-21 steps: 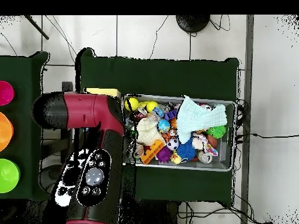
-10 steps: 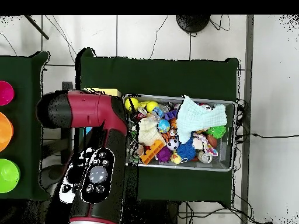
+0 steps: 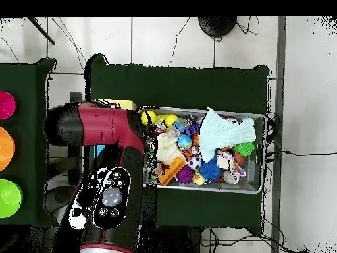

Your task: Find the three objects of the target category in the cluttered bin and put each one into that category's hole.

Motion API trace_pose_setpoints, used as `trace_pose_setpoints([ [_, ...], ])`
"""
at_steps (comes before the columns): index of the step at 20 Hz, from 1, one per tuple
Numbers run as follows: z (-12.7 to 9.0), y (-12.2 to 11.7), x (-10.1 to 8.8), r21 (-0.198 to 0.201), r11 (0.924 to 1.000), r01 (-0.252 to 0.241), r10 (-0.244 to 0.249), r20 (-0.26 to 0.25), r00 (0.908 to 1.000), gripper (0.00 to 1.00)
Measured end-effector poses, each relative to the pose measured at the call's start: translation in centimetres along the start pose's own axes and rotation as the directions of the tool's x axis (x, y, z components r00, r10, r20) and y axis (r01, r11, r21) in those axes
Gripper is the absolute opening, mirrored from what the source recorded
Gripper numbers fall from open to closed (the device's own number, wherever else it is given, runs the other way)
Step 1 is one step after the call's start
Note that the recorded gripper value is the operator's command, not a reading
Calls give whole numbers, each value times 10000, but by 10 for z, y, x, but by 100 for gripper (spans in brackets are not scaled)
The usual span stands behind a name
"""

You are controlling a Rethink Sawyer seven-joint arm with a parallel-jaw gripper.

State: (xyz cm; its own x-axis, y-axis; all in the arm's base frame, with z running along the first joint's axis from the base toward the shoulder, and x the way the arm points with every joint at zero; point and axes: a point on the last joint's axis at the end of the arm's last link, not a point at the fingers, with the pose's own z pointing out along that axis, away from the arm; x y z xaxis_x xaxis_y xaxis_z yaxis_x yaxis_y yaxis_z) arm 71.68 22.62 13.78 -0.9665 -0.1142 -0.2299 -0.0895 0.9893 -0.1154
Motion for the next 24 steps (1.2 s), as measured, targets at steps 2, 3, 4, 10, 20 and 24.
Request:
trace_pose_setpoints([
  [2,2,-1,3,7,10000,-18,18,-72,10000,0],
  [3,3,-2,5,10,10000,-26,26,-108,9999,0],
  [4,4,-2,6,12,10000,-33,34,-135,9999,0],
  [10,12,-9,16,29,9999,-154,154,-287,9995,0],
  [20,23,-14,28,-3,9996,-279,279,-423,9987,0],
  [24,25,-12,29,-28,9996,-268,266,-365,9990,0],
])
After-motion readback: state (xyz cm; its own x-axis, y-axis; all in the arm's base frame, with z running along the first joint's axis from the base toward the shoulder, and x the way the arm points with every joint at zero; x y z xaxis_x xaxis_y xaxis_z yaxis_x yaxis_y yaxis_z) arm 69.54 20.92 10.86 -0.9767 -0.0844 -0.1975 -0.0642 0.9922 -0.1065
